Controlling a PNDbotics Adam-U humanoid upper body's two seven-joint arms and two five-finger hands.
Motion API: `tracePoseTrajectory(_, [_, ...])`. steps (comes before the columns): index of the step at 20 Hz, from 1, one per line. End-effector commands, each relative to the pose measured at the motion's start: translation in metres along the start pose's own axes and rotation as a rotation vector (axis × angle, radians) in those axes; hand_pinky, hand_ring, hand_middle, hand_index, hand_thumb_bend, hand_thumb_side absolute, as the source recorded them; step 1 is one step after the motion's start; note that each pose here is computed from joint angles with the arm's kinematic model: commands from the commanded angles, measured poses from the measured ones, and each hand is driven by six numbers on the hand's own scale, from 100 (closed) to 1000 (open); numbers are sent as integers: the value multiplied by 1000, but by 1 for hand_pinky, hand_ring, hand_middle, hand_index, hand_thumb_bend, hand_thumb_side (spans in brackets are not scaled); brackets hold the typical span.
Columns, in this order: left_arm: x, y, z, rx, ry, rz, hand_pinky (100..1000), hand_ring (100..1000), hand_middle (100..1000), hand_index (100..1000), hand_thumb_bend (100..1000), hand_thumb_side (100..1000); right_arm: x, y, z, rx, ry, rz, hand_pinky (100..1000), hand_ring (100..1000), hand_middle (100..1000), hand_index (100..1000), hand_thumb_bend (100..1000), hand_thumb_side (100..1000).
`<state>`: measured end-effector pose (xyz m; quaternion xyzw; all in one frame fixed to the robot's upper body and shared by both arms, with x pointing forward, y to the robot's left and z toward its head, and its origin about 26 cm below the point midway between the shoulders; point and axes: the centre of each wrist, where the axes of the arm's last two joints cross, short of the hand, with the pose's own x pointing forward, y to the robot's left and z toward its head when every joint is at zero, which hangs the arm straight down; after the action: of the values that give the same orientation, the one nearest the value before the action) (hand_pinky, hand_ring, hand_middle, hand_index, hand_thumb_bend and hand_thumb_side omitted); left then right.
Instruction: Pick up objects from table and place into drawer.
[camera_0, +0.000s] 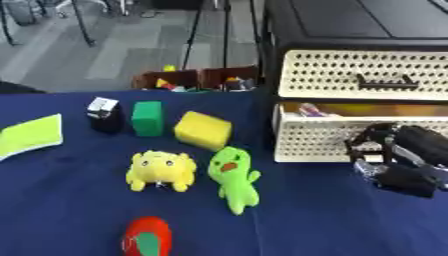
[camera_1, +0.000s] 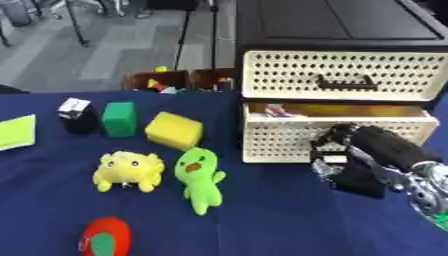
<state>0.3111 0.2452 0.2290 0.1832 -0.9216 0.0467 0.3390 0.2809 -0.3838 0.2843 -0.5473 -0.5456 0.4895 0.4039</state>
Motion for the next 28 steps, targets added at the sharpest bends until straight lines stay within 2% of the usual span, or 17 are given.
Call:
tracePoseTrajectory(1, [4,3,-3,-3,-22,0,330,542,564,813,294,796,-5,-13,-1,-37,4,31,520,753,778,820,100,1000])
tracePoseTrajectory(13, [4,2,-2,-8,-16,10,330,532,565,816,284,796,-11,-14,-4,-78,1,1,561,781,795,825,100,1000])
tracePoseTrajectory(22, [4,2,-2,-7,-14,12,332,532,567,816,283,793,-9,-13,-4,-100,-31,-16,668,858,879,860,100,1000])
tracePoseTrajectory(26, [4,1,-2,-9,-14,13,333,532,567,815,282,791,-7,-10,-3,-87,-45,-31,658,851,872,858,100,1000])
tracePoseTrajectory(28, [4,2,-2,-8,-12,12,333,532,566,813,280,791,-5,-9,-1,-70,-60,-49,615,807,829,838,100,1000])
